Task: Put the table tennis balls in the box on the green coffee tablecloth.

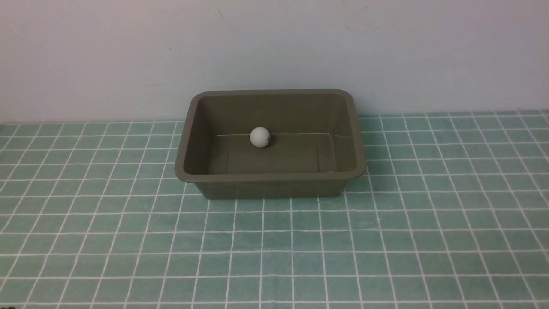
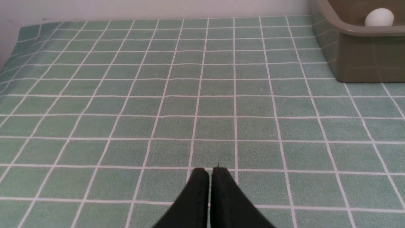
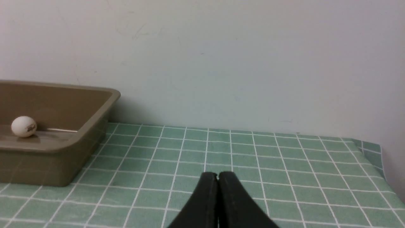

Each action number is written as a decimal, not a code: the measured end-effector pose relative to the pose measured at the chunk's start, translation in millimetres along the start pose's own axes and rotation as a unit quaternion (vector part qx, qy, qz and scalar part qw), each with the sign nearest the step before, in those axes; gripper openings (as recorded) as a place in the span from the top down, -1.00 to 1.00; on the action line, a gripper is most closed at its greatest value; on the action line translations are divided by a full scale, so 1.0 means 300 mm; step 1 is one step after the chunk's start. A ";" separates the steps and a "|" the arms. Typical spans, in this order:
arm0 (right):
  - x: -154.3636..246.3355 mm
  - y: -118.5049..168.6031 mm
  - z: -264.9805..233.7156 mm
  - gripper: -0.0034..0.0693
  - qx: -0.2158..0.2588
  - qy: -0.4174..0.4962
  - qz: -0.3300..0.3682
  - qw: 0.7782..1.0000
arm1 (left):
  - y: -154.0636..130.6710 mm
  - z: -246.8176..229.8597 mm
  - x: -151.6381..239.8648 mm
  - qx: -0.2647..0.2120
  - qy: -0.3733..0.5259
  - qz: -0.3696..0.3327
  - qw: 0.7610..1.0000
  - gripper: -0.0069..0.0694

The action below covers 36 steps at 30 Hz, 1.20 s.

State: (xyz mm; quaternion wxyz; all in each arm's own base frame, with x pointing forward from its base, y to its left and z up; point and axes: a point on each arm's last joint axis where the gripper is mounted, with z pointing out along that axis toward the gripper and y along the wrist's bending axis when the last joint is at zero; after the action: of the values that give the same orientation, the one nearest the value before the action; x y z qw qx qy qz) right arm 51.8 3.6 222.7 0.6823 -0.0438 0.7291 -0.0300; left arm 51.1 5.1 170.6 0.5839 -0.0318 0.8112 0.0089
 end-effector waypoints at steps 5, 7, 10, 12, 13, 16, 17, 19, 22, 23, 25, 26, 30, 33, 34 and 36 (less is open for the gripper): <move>0.032 0.003 0.007 0.95 -0.004 0.015 -0.008 1.000 | 0.000 0.000 0.000 0.000 0.000 0.000 1.000 0.83; 0.052 0.005 0.011 0.95 -0.005 0.024 -0.008 1.000 | 0.000 0.000 0.000 0.000 0.000 0.000 1.000 0.83; 0.082 0.009 0.015 0.95 -0.007 0.035 -0.008 0.999 | 0.000 0.000 0.000 0.000 0.000 0.000 1.000 0.83; 0.100 0.011 0.016 0.95 -0.008 0.042 -0.008 0.999 | 0.000 0.000 0.000 0.000 0.000 0.000 1.000 0.83; 0.104 0.011 0.017 0.95 -0.008 0.043 -0.008 0.999 | 0.000 0.000 0.000 0.000 0.000 0.000 1.000 0.83; 0.131 0.014 0.020 0.95 -0.010 0.056 -0.007 0.998 | 0.000 0.000 0.000 0.000 0.000 0.000 1.000 0.83; 0.136 0.015 0.020 0.95 -0.011 0.058 -0.007 0.998 | 0.000 0.000 0.000 0.000 0.000 0.000 1.000 0.83; 0.135 0.015 0.020 0.95 -0.011 0.058 -0.007 0.998 | 0.000 0.000 0.000 0.000 0.000 0.000 1.000 0.83; 0.135 0.015 0.020 0.95 -0.011 0.058 -0.007 0.998 | 0.000 0.000 0.000 0.000 0.000 0.000 1.000 0.83; 0.135 0.015 0.020 0.95 -0.011 0.058 -0.007 0.998 | 0.000 0.000 0.000 0.000 0.000 0.000 1.000 0.83; 0.136 0.015 0.020 0.95 -0.011 0.059 -0.007 0.998 | 0.000 0.000 0.000 0.000 0.000 0.000 1.000 0.83; 0.138 0.016 0.020 0.95 -0.012 0.062 -0.007 0.998 | 0.000 0.000 0.000 0.000 0.000 0.000 1.000 0.83; 0.139 0.016 0.019 0.95 -0.013 0.065 -0.007 0.998 | 0.000 0.000 0.000 0.000 0.000 0.000 1.000 0.83; 0.139 0.016 0.019 0.95 -0.014 0.065 -0.007 0.998 | 0.000 0.000 0.000 0.000 0.000 0.000 1.000 0.83; 0.139 0.016 0.019 0.95 -0.014 0.066 -0.007 0.998 | 0.000 0.000 0.000 0.000 0.000 0.000 1.000 0.83; 0.139 0.017 0.019 0.95 -0.014 0.066 -0.007 0.998 | 0.000 0.000 0.000 0.000 0.000 0.000 1.000 0.83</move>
State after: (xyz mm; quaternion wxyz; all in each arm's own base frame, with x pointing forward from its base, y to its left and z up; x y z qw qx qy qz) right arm 54.7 4.2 180.4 0.6317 -0.0566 0.7727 -0.0275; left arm 51.1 5.1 170.6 0.5839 -0.0318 0.8112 0.0089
